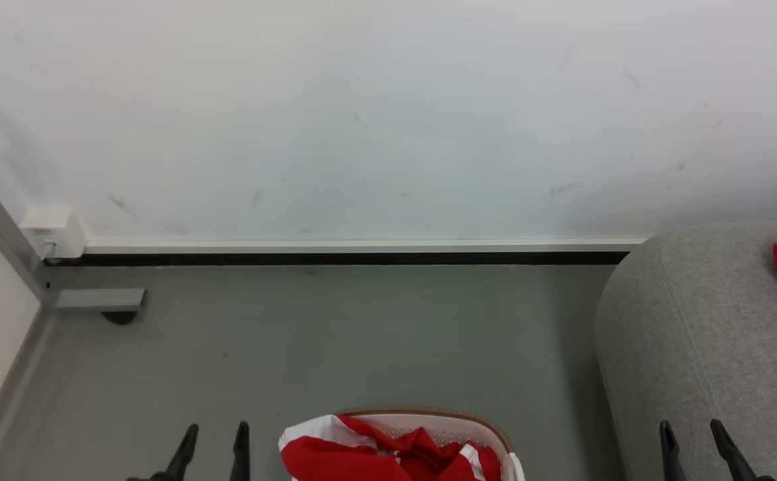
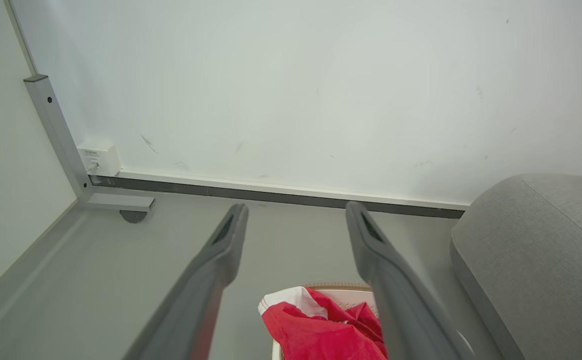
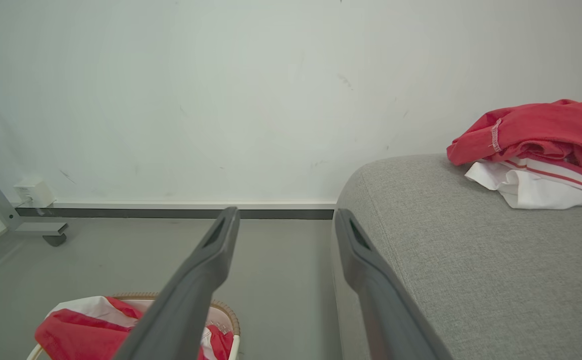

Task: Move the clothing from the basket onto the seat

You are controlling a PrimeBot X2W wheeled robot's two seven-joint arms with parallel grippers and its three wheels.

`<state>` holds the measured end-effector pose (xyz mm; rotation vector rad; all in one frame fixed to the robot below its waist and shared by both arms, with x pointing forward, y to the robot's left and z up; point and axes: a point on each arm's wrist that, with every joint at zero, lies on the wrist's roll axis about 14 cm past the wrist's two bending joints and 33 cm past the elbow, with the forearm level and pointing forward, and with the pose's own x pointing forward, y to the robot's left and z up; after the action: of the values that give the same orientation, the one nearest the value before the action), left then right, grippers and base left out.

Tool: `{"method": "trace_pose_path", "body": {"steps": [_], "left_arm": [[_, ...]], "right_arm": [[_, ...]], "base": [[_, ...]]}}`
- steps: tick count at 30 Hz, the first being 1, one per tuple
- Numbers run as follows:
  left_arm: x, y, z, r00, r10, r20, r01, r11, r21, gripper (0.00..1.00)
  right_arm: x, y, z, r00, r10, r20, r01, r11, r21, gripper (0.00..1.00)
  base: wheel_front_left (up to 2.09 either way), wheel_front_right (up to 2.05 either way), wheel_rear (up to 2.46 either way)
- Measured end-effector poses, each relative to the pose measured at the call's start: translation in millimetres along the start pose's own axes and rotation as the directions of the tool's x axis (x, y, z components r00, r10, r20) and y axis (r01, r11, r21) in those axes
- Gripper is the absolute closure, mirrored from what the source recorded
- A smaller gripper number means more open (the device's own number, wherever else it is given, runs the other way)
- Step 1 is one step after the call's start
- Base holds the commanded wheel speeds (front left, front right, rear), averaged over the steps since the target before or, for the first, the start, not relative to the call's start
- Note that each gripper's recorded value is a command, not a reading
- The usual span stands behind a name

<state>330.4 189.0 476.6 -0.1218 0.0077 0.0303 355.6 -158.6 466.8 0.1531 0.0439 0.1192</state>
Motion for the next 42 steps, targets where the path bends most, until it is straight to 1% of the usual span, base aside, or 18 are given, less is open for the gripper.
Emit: {"method": "trace_pose_path", "body": {"steps": [7,11,14,16,19,22,23,25,28,30,31,33,34,36,39,42], "left_arm": [[1,-2,-2,1.000,-0.014,-0.004,0.014,1.000,0.003,0.00],[7,-12,-3,0.998,-0.054,-0.011,0.055,0.998,0.018,0.00],[17,-27,-6,0.993,-0.118,-0.024,0.118,0.992,0.033,0.00],[30,-40,-9,0.984,-0.174,-0.037,0.176,0.983,0.059,0.00],[52,-59,-23,0.958,-0.267,-0.104,0.279,0.952,0.124,0.00],[74,-79,-45,0.910,-0.351,-0.222,0.394,0.899,0.192,0.00],[81,-86,-55,0.888,-0.374,-0.267,0.433,0.875,0.216,0.00],[91,-98,-78,0.832,-0.412,-0.371,0.521,0.811,0.267,0.00],[95,-116,-116,0.728,-0.456,-0.513,0.646,0.708,0.287,0.00],[97,-121,-142,0.658,-0.465,-0.592,0.712,0.639,0.290,0.00],[98,-122,-154,0.624,-0.465,-0.628,0.744,0.599,0.295,0.00],[93,-119,-185,0.542,-0.442,-0.715,0.799,0.535,0.275,0.00],[90,-118,-197,0.507,-0.435,-0.744,0.819,0.511,0.260,0.00],[90,-114,-220,0.451,-0.415,-0.790,0.848,0.476,0.234,0.00],[99,-102,-247,0.399,-0.374,-0.837,0.871,0.440,0.219,0.00],[100,-98,-273,0.342,-0.349,-0.872,0.896,0.401,0.192,0.00]], "right_arm": [[0,2,-2,1.000,0.003,-0.005,-0.003,1.000,0.004,0.00],[3,2,0,1.000,0.002,0.001,-0.002,1.000,0.012,0.00],[9,0,5,1.000,-0.003,0.018,0.003,1.000,0.018,0.00],[18,-2,13,0.999,-0.006,0.041,0.005,1.000,0.022,0.00],[32,-5,20,0.998,-0.010,0.062,0.009,1.000,0.025,0.00],[46,-9,24,0.997,-0.015,0.080,0.013,0.999,0.034,0.00],[51,-11,26,0.996,-0.019,0.085,0.016,0.999,0.035,0.00],[60,-16,25,0.996,-0.029,0.087,0.026,0.999,0.040,0.00],[74,-23,22,0.995,-0.041,0.088,0.037,0.998,0.047,0.00],[83,-27,21,0.995,-0.047,0.089,0.042,0.998,0.053,0.00],[87,-30,20,0.994,-0.054,0.092,0.049,0.997,0.058,0.00],[94,-36,19,0.993,-0.066,0.096,0.060,0.996,0.064,0.00],[97,-40,19,0.992,-0.074,0.098,0.068,0.995,0.067,0.00],[101,-46,17,0.991,-0.086,0.099,0.079,0.994,0.070,0.00],[105,-55,12,0.990,-0.108,0.094,0.101,0.992,0.071,0.00],[108,-64,6,0.988,-0.126,0.084,0.120,0.990,0.072,0.00]], "base": [[0.00,0.00,0.00],[0.00,0.00,0.00],[0.00,0.00,0.00],[0.00,0.00,0.00],[0.00,0.00,0.00],[0.00,0.00,0.00],[0.00,0.00,0.00],[0.00,0.00,0.00],[0.00,0.00,0.00],[0.00,0.00,0.00],[0.00,0.00,0.00],[0.00,0.00,0.00],[0.00,0.00,0.00],[0.00,0.00,0.00],[0.00,0.00,0.00],[0.00,0.00,0.00]]}}
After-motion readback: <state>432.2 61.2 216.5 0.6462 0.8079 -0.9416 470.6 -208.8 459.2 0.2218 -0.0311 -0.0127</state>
